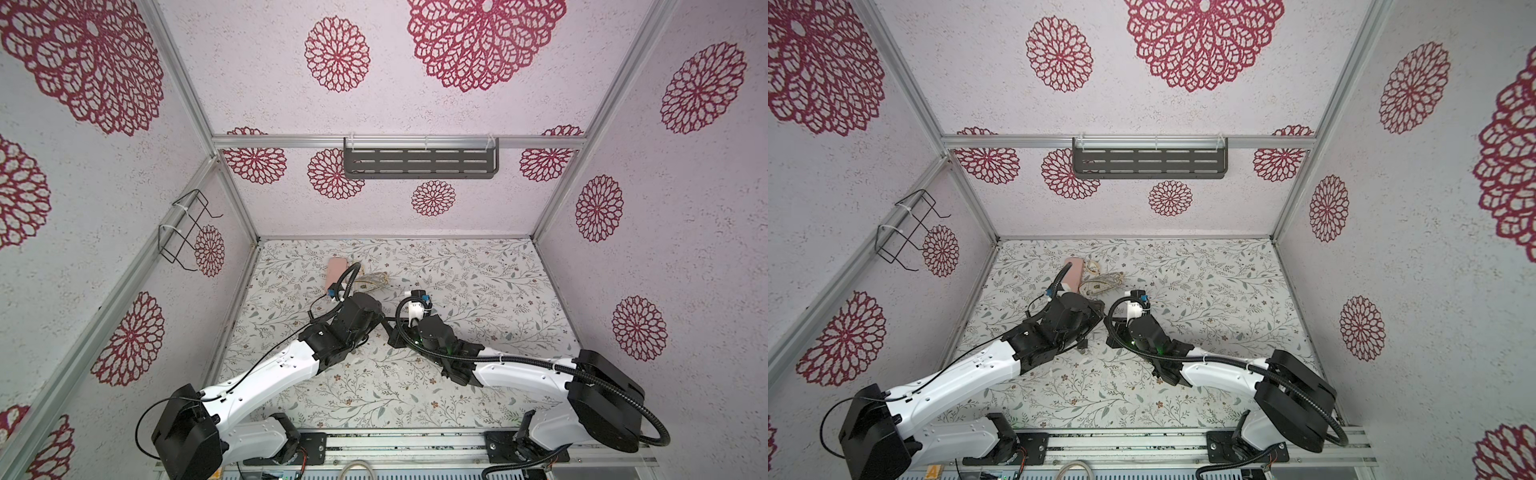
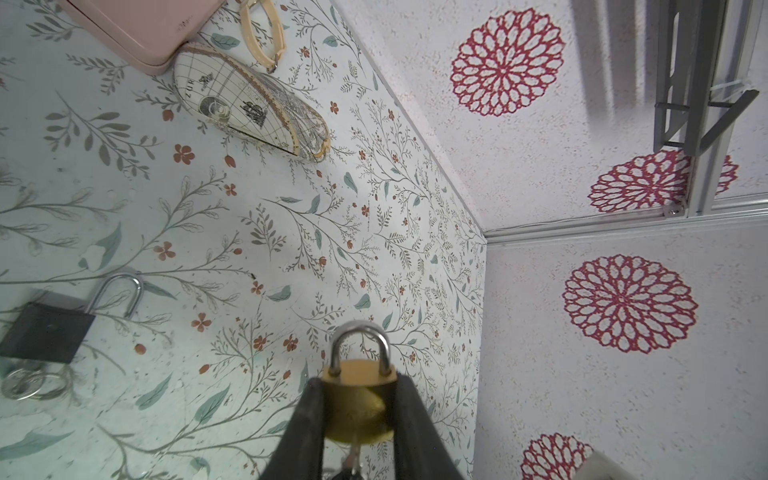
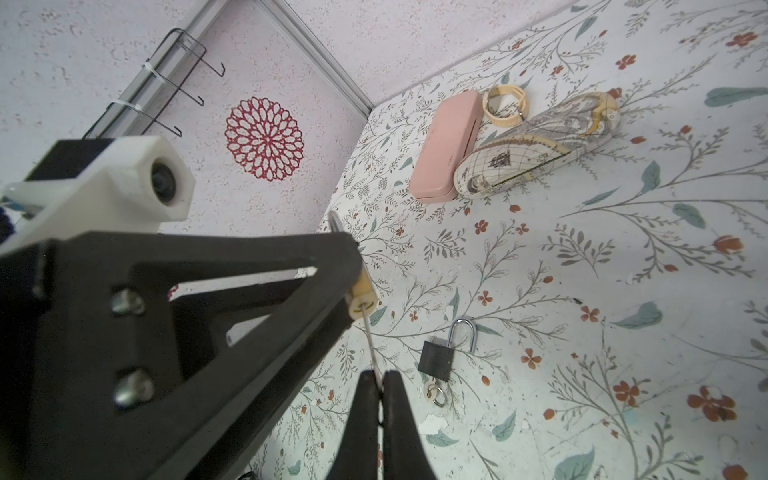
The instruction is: Unlock with the key
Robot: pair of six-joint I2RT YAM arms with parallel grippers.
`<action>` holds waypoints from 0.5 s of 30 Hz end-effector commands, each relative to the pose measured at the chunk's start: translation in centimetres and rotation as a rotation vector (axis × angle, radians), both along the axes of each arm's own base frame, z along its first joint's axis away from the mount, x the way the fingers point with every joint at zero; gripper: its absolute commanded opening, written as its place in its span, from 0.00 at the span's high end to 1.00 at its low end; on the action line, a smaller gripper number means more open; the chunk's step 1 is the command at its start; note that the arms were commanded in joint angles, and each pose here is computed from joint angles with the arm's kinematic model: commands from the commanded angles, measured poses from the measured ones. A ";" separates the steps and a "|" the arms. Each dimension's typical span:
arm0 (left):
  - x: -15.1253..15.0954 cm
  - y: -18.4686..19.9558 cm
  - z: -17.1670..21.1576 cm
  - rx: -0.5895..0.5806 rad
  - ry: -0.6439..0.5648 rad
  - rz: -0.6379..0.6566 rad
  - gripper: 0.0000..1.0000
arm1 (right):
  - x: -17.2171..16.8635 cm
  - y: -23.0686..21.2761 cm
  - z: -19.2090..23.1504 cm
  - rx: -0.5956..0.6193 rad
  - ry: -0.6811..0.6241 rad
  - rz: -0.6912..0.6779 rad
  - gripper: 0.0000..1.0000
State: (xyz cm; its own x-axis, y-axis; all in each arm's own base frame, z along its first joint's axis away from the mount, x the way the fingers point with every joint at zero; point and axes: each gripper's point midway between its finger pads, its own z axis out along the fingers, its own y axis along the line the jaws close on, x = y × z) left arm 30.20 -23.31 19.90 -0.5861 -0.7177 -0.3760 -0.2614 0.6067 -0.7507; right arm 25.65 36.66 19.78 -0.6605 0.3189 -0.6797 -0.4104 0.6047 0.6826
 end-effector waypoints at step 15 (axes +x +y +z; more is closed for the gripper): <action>-1.6 -0.5 0.3 0.163 -0.005 -0.142 1.00 | 0.1 -0.4 7.7 0.153 -0.136 0.031 1.00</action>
State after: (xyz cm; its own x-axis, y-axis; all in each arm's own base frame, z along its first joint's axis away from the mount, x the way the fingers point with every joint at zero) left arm 29.82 -23.28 20.73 -0.6212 -0.6170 -0.4832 -0.1861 0.7151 -0.6738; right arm 25.46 35.81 21.31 -0.6487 0.3114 -0.6944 -0.4355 0.5963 0.6743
